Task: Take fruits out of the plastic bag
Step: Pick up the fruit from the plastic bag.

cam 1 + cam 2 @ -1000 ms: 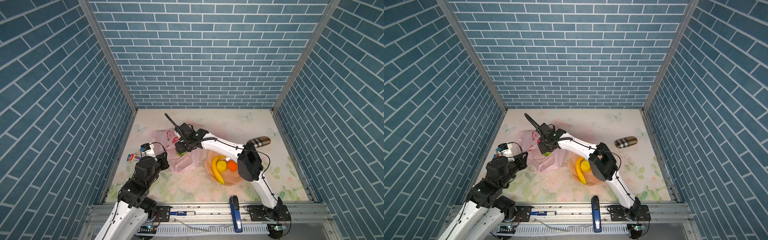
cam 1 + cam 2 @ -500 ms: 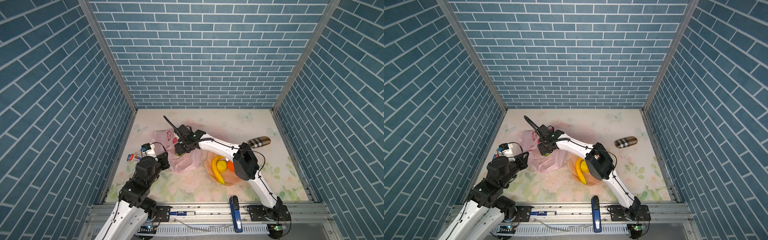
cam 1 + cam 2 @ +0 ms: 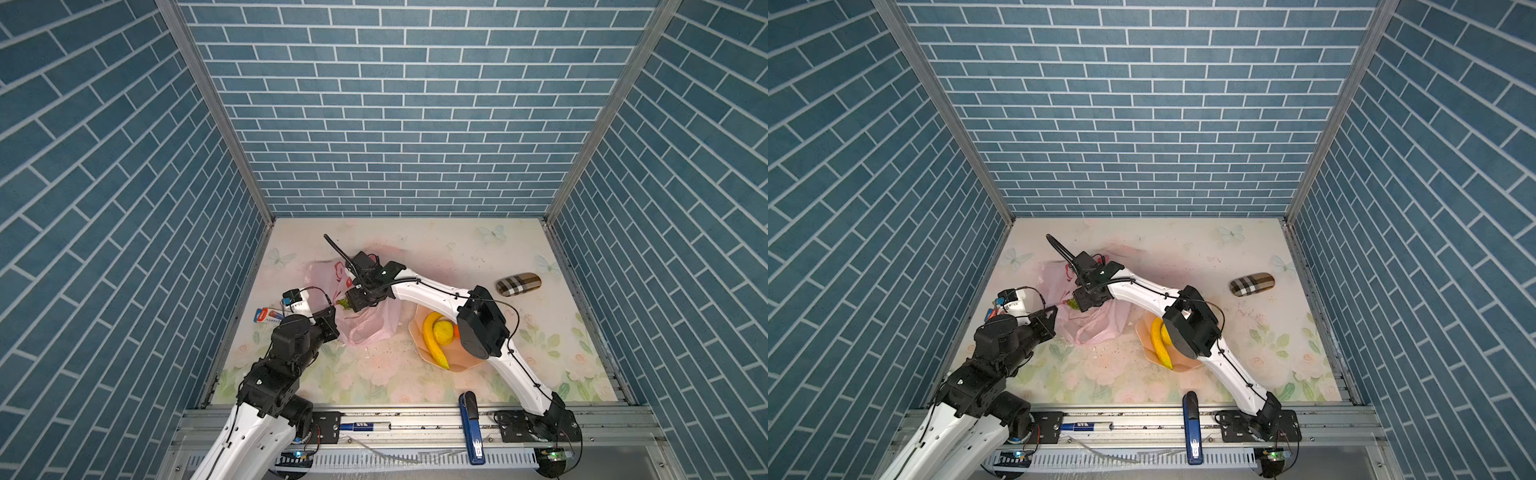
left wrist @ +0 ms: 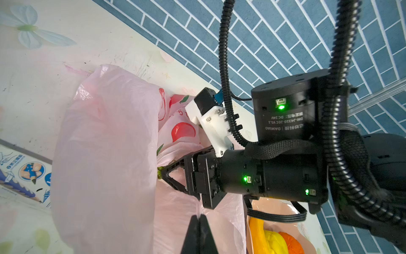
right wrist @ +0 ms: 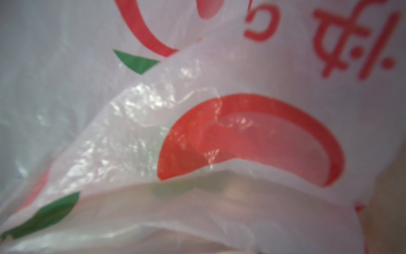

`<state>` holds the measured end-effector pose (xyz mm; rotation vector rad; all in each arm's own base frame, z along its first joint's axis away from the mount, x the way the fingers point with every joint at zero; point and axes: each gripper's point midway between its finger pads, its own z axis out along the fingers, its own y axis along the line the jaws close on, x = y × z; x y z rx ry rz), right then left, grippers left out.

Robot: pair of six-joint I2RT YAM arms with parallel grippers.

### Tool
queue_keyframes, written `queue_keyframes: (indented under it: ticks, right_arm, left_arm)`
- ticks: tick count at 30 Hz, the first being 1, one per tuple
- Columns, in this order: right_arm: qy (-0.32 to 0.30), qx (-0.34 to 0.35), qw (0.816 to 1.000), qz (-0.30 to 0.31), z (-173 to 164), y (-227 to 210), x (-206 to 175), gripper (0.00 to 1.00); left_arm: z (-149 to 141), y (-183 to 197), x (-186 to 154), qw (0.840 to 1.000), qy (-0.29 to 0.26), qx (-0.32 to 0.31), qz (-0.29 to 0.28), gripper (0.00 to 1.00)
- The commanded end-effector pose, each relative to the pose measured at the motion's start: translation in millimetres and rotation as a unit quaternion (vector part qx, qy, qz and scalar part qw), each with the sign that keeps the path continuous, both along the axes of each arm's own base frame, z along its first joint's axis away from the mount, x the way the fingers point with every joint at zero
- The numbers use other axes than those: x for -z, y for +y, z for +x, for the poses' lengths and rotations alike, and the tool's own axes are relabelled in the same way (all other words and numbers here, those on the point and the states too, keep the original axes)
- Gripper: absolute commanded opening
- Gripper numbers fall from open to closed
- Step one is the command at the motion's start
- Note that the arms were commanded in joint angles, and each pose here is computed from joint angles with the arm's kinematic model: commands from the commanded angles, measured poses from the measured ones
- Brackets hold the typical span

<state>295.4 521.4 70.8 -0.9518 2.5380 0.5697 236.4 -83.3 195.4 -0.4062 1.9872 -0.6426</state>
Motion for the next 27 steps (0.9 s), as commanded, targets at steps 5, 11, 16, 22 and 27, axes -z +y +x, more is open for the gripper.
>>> queue_keyframes:
  ticks: [5,11,16,22,27]
  right_arm:
    - [0.004,-0.015,0.998,0.065,-0.8,23.4,-19.4,0.71]
    - [0.018,0.003,0.997,0.077,2.4,29.9,-13.8,0.76]
    - [0.018,0.038,0.997,0.072,11.4,32.4,-2.0,0.80]
    - [0.009,0.055,0.996,0.070,22.7,36.3,8.4,0.81]
    - [-0.009,0.072,0.995,0.064,30.7,33.7,12.9,0.73]
  left_arm:
    - [-2.6,3.6,11.0,1.000,0.012,-0.007,0.006,0.00]
    - [-2.5,3.6,9.2,1.000,0.007,-0.007,0.004,0.00]
    - [-4.6,4.9,9.7,1.000,0.007,-0.008,0.004,0.00]
    - [-9.1,6.0,13.7,1.000,0.011,-0.009,-0.004,0.00]
    - [-12.0,8.3,17.7,1.000,0.016,-0.013,-0.004,0.00]
